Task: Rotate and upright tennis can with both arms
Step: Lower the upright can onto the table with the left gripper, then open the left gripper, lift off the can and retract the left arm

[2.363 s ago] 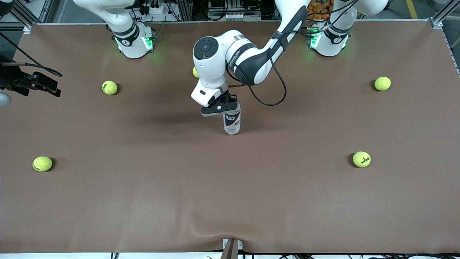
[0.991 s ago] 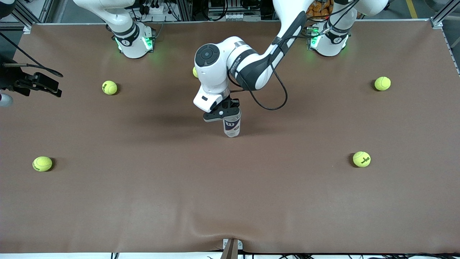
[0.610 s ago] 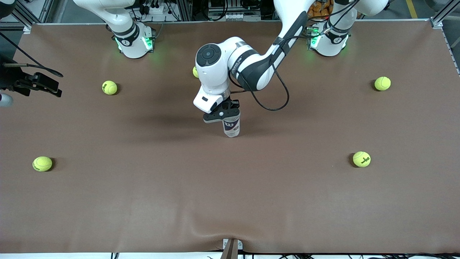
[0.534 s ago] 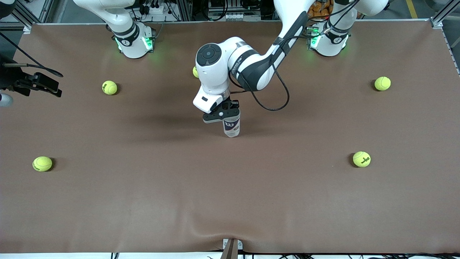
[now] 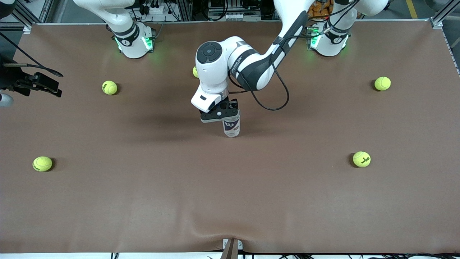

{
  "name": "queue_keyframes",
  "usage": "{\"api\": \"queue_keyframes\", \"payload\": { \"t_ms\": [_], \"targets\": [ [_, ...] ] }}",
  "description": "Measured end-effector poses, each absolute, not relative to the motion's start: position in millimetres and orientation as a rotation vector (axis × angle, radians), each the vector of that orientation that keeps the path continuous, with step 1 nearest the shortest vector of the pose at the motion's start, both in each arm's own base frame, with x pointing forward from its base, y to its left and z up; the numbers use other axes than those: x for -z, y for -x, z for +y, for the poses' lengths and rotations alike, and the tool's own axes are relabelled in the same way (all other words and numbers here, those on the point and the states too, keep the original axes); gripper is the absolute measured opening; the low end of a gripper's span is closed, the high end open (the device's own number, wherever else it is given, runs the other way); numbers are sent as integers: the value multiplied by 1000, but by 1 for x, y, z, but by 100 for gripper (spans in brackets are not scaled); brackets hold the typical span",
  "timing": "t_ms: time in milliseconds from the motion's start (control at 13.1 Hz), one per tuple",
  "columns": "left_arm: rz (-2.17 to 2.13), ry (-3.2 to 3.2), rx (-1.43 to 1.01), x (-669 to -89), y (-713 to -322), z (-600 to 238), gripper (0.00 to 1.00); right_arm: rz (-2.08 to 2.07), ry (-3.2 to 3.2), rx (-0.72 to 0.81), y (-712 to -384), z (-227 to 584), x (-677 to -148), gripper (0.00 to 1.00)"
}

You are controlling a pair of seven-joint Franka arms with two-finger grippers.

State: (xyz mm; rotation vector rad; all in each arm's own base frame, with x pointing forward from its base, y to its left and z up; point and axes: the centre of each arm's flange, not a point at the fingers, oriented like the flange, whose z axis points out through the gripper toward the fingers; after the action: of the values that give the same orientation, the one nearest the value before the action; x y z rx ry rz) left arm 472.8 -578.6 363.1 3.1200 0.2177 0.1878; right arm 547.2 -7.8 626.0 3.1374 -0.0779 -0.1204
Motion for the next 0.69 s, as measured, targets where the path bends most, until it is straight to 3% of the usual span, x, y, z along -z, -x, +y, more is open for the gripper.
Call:
{"api": "queue_keyframes", "payload": {
  "t_ms": [76, 305, 686],
  "targets": [
    [216, -3114, -193, -367, -473, -579, 99, -78, -3137, 120, -547, -8, -626, 100],
    [218, -3100, -209, -395, -474, -575, 100, -78, -3137, 121, -547, -8, -626, 100],
    [322, -3071, -252, -492, -498, -519, 100, -77, -3137, 122, -547, -7, -626, 100]
  ]
}}
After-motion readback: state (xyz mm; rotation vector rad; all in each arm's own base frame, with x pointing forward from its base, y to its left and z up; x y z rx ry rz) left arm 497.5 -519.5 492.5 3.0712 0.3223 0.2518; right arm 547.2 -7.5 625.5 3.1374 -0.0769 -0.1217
